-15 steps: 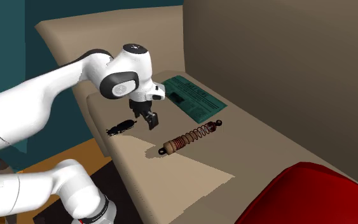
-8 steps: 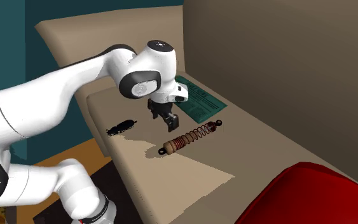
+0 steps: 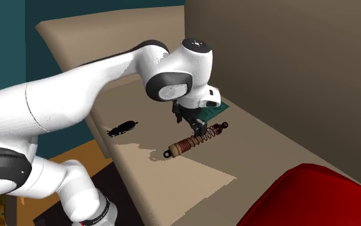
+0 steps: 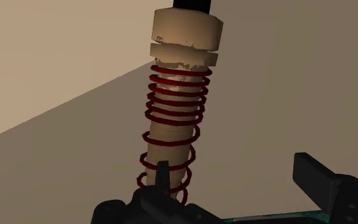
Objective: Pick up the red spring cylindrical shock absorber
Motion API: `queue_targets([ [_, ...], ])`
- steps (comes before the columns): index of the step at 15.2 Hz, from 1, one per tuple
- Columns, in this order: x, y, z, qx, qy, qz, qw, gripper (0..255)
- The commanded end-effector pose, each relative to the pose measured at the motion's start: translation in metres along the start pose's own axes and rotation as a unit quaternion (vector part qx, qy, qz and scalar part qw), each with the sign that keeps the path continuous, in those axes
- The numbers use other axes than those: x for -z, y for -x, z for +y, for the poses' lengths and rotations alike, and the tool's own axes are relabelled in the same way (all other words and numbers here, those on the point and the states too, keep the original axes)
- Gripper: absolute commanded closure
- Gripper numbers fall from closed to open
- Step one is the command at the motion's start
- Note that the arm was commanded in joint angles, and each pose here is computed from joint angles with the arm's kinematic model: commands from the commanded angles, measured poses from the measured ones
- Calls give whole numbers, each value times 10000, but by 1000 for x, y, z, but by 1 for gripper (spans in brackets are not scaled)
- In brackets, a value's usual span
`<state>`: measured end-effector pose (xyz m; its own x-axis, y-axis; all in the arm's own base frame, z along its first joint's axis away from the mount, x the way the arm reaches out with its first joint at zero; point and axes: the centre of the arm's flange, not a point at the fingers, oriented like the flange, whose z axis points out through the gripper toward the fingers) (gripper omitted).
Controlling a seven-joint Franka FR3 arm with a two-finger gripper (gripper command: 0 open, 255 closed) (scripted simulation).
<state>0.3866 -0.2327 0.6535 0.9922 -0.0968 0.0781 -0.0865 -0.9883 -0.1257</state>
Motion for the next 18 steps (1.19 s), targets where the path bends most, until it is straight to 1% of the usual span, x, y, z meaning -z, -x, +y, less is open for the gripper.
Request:
queue_targets([
  [1, 9, -9, 23, -65, 9, 45, 10000, 0],
  [2, 11, -10, 28, -79, 10, 55, 10000, 0],
  [9, -28, -7, 33, -79, 10, 55, 10000, 0],
  [11, -28, -7, 33, -79, 10, 55, 10000, 0],
  [12, -28, -8, 33, -79, 10, 55, 10000, 255],
  [18, -28, -8, 32, -79, 10, 55, 10000, 255],
])
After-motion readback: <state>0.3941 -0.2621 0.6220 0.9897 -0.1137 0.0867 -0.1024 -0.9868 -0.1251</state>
